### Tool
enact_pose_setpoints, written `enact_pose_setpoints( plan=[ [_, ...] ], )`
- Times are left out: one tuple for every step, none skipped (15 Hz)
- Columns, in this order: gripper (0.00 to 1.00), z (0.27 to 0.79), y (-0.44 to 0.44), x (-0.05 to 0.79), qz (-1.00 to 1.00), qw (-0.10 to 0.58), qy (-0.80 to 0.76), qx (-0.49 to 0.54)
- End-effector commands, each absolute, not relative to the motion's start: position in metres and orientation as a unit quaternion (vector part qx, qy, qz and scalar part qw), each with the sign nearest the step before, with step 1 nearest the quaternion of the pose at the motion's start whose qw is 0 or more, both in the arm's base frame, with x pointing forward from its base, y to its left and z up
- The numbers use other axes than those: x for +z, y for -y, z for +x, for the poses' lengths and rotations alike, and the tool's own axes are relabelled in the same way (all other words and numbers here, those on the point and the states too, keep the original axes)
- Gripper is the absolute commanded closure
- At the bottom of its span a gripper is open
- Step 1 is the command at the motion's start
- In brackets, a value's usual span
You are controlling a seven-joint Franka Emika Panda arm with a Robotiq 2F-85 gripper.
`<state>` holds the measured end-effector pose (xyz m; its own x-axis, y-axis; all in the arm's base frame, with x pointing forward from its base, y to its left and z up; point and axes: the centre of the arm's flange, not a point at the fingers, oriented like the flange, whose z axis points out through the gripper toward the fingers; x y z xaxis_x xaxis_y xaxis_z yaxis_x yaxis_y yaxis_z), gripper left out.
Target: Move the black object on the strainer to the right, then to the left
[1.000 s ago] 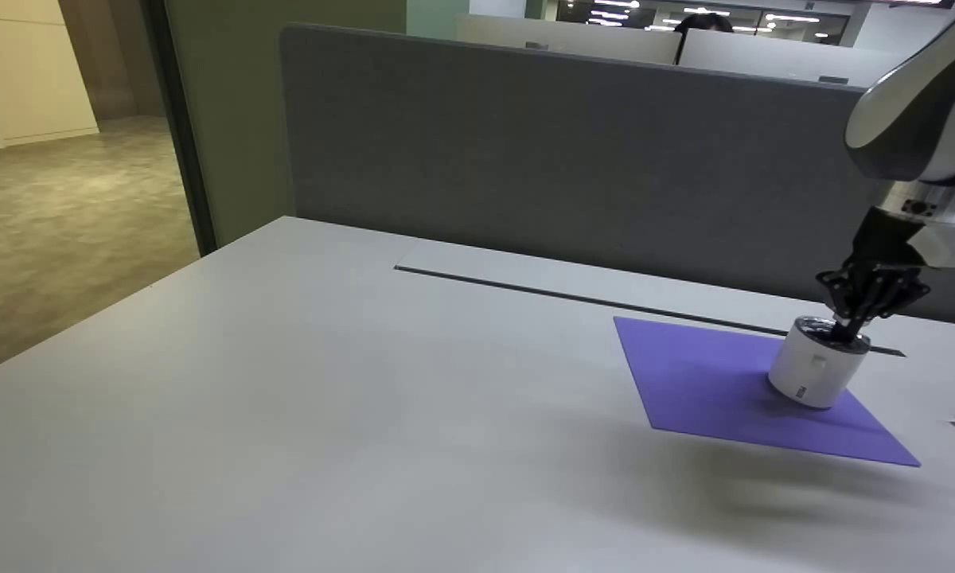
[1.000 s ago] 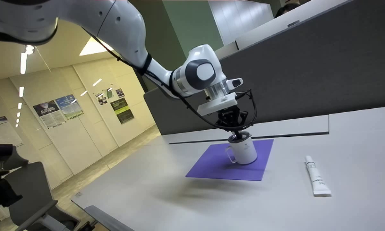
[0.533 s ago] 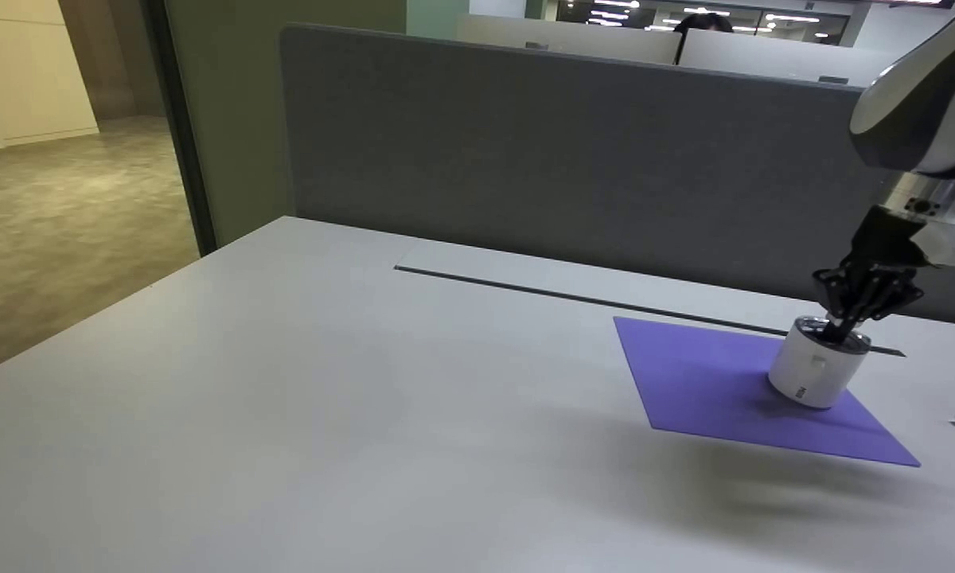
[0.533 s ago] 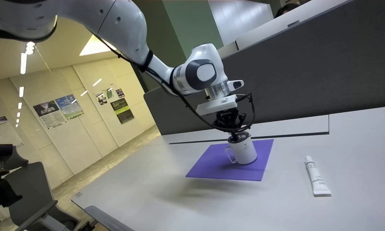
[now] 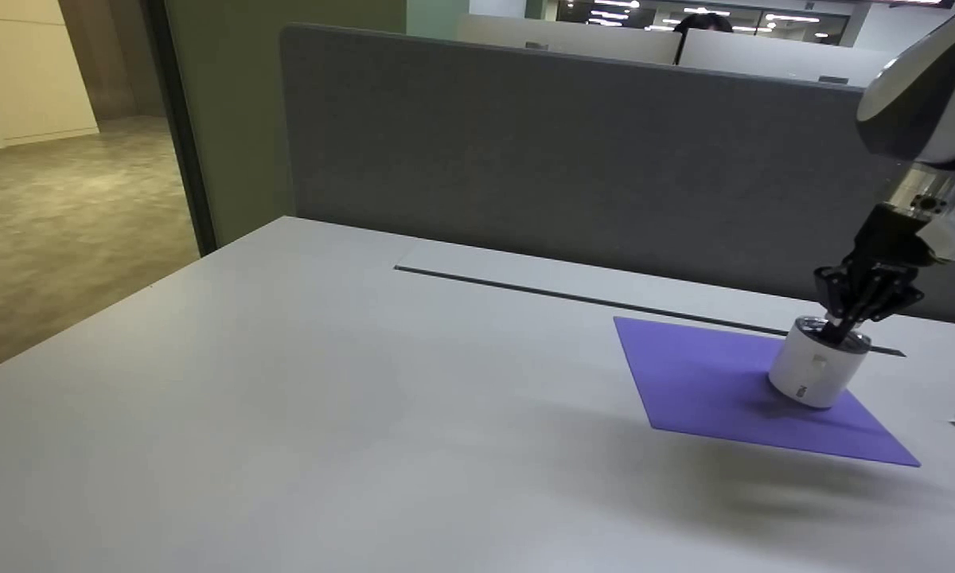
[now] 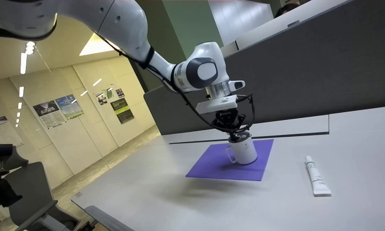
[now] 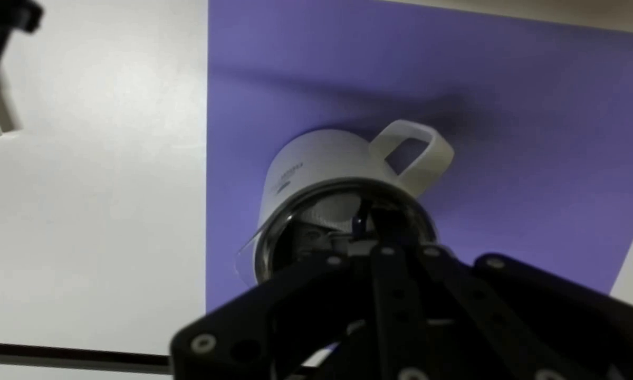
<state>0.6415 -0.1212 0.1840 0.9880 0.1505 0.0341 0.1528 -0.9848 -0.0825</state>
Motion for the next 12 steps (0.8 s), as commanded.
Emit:
enact_pose_setpoints(
  plan=[
    [1.00,0.648,0.123,0.195,-0.997,0.034,0.069,-0.031],
    [1.00,0.651,0.123,0.203,-0.996,0.033,0.067,-0.041],
    [1.00,0.655,0.123,0.211,-0.996,0.033,0.064,-0.050],
    [1.00,0.660,0.123,0.225,-0.996,0.030,0.060,-0.060],
    [1.00,0.665,0.122,0.237,-0.996,0.026,0.057,-0.068],
    [1.00,0.671,0.121,0.251,-0.996,0.012,0.052,-0.066],
    [1.00,0.678,0.120,0.266,-0.997,0.004,0.048,-0.065],
    [1.00,0.682,0.120,0.279,-0.997,0.000,0.046,-0.060],
    [1.00,0.686,0.118,0.294,-0.998,-0.027,0.048,-0.039],
    [1.00,0.689,0.117,0.306,-0.998,-0.039,0.047,-0.033],
    [1.00,0.690,0.116,0.319,-0.997,-0.056,0.048,-0.020],
    [1.00,0.691,0.116,0.330,-0.996,-0.071,0.051,-0.011]
  ],
)
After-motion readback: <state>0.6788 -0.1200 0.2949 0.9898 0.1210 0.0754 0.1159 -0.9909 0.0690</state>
